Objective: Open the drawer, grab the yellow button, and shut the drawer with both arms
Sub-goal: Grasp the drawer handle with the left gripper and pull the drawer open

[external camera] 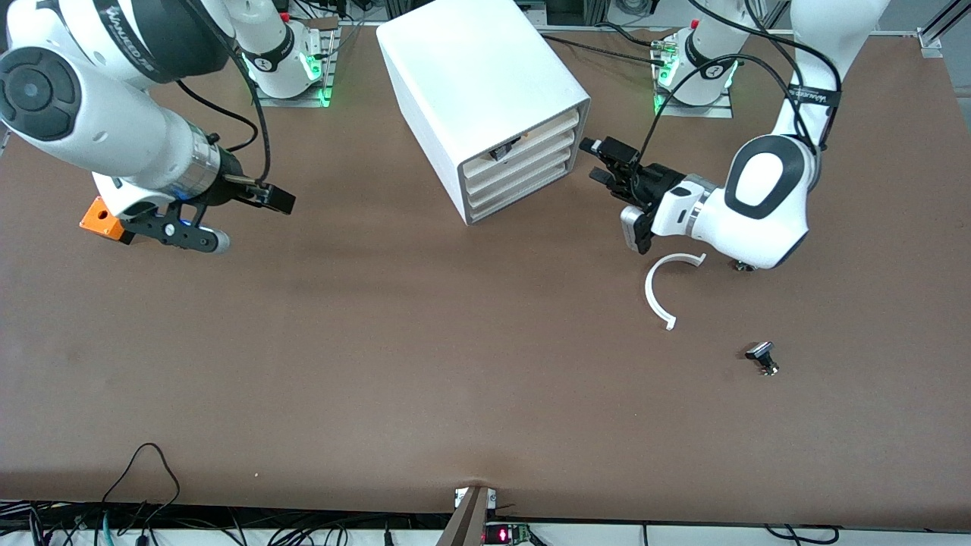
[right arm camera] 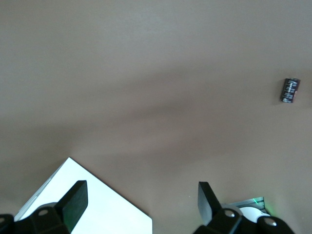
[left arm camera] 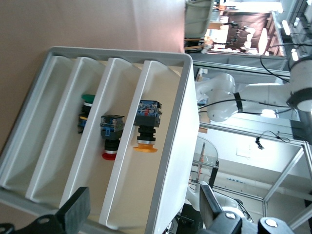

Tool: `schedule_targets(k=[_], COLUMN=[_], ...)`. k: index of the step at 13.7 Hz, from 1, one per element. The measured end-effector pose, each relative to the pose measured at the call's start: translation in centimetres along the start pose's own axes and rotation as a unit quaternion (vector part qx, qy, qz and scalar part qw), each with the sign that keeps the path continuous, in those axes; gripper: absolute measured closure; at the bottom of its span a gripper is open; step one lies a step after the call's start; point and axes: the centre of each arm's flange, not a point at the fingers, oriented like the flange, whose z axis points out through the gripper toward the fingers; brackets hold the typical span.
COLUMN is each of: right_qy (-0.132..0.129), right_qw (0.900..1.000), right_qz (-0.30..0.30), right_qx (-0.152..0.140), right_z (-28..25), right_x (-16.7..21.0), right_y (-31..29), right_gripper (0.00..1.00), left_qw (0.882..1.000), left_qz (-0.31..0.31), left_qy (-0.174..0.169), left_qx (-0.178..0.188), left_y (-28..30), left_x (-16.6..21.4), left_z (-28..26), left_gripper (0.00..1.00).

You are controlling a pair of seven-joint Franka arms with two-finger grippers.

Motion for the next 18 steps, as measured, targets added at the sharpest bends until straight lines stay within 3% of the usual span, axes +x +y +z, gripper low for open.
schedule_targets(k=[5, 11, 14, 18], right_qy=[-0.002, -0.001, -0.001, -0.001], right_qw=[1.0, 1.0, 1.0, 1.0], right_qz=[0.007, 0.013, 0.014, 0.015], right_qx=[-0.002, -0.002, -0.002, -0.002], right_z=[1.0, 0.8, 0.8, 0.8], right_x=[1.0, 0.9, 0.8, 0.8], right_y=[-1.8, -1.9, -2.0, -2.0], right_gripper=[0.0, 0.0, 0.0, 0.0], left_qw=[0.997, 0.992, 0.989, 0.989], left_qz=[0.044, 0.091, 0.091, 0.088], left_qy=[-0.002, -0.011, -0.013, -0.012], left_qx=[-0.065, -0.089, -0.117, -0.119], left_y=[-6.6, -7.6, -8.4, -9.0], left_x=[-0.7, -0.8, -1.4, -1.6], left_z=[4.1, 7.0, 10.0, 10.4], left_gripper=[0.09, 0.71, 0.7, 0.65])
